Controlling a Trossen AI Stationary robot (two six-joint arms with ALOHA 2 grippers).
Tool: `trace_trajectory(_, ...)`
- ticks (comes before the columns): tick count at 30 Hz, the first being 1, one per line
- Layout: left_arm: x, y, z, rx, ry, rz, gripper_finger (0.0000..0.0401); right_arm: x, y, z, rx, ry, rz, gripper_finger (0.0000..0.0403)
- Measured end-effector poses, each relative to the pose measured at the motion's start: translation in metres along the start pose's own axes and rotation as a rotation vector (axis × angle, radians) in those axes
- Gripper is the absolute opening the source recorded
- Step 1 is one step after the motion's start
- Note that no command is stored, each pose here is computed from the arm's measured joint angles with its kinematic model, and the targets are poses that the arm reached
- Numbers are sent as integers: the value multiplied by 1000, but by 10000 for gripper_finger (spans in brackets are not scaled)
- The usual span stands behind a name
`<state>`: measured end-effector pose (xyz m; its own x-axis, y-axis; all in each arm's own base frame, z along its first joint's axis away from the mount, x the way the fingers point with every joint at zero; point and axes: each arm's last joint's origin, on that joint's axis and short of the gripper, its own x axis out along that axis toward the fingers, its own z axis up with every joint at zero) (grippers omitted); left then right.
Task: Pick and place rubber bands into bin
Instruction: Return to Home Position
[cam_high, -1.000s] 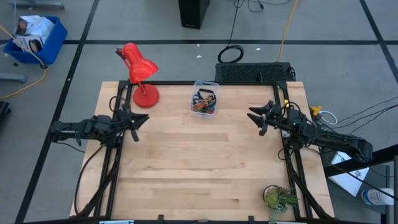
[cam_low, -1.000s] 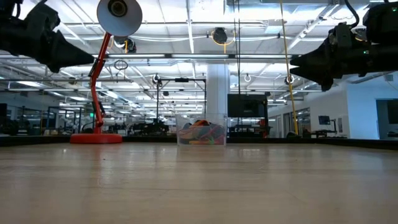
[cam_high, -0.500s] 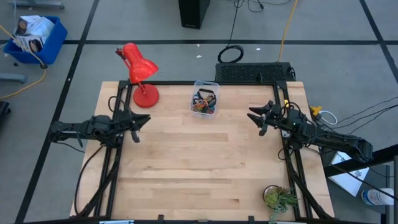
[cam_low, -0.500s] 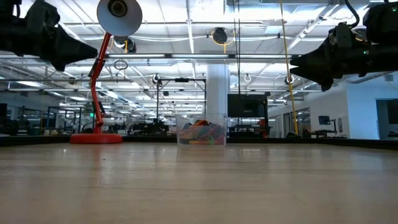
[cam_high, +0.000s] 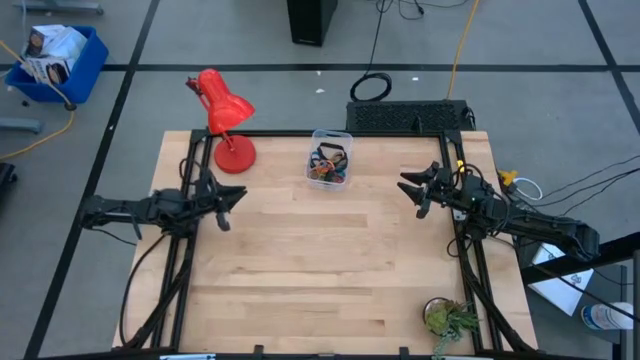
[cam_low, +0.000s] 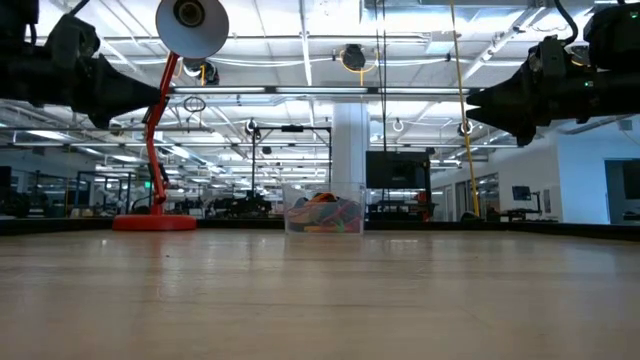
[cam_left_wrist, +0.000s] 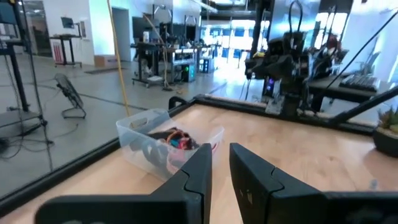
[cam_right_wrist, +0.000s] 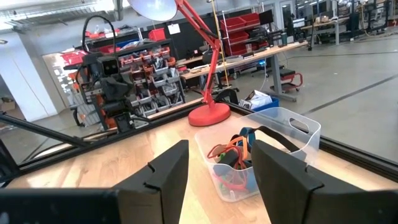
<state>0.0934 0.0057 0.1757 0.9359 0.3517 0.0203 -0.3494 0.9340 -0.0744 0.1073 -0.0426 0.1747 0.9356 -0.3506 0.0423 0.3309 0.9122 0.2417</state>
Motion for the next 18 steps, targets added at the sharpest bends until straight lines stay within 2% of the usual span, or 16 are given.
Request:
trace_trajectory(4, 1, 0, -1, 16, -26, 2, 63, 0, 0, -1, 1, 6, -1, 171)
trace_trajectory(10, 1, 3, -1, 66, -24, 96, 63, 0, 0, -1, -22, 8, -3, 171)
trace_trajectory(18, 1, 3, -1, 77, -26, 98, 63, -4, 0, 4, -29, -45, -16, 171)
